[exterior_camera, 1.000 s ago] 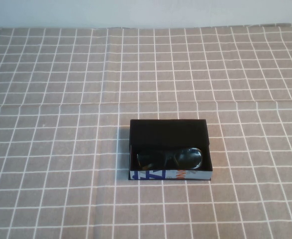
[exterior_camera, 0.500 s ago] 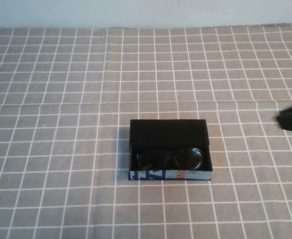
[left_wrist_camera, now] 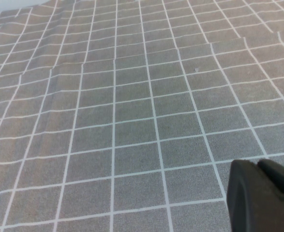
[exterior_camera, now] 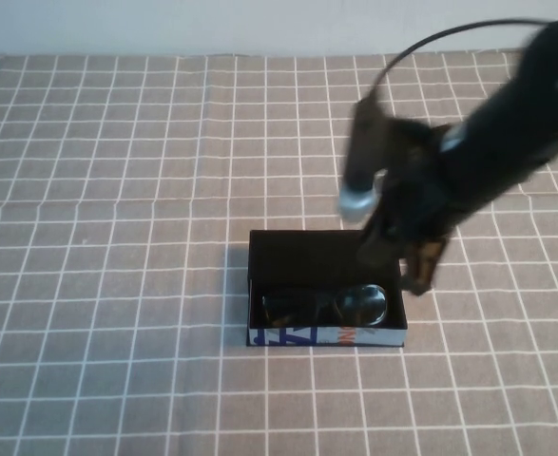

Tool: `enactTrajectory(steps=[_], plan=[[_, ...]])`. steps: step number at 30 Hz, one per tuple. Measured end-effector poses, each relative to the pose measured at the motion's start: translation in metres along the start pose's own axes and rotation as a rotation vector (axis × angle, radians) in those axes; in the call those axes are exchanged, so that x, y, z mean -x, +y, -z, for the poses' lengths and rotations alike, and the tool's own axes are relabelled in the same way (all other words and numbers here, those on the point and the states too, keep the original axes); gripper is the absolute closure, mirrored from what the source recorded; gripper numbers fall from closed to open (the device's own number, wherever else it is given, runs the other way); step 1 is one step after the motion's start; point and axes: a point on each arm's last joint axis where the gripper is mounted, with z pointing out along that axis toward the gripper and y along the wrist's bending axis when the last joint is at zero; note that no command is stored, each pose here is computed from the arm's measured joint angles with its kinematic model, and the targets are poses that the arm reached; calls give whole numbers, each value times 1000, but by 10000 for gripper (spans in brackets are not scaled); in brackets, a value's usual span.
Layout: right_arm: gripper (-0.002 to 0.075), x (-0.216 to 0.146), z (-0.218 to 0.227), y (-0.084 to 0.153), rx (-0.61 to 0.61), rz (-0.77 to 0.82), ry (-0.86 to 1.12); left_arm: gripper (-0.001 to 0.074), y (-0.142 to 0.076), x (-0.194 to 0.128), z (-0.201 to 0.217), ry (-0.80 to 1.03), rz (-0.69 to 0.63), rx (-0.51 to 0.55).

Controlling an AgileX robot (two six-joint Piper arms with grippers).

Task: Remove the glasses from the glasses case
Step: Pick up the glasses from the glasses case

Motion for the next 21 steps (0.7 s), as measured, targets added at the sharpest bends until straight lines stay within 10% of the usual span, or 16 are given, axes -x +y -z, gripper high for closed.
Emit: enactTrajectory(steps=[7,21], plan=[[405,18,-60,-6,56,110,104,739,0,0,0,0,0,0],[377,13,-117,-11,111,122,176,740,0,0,0,0,0,0]])
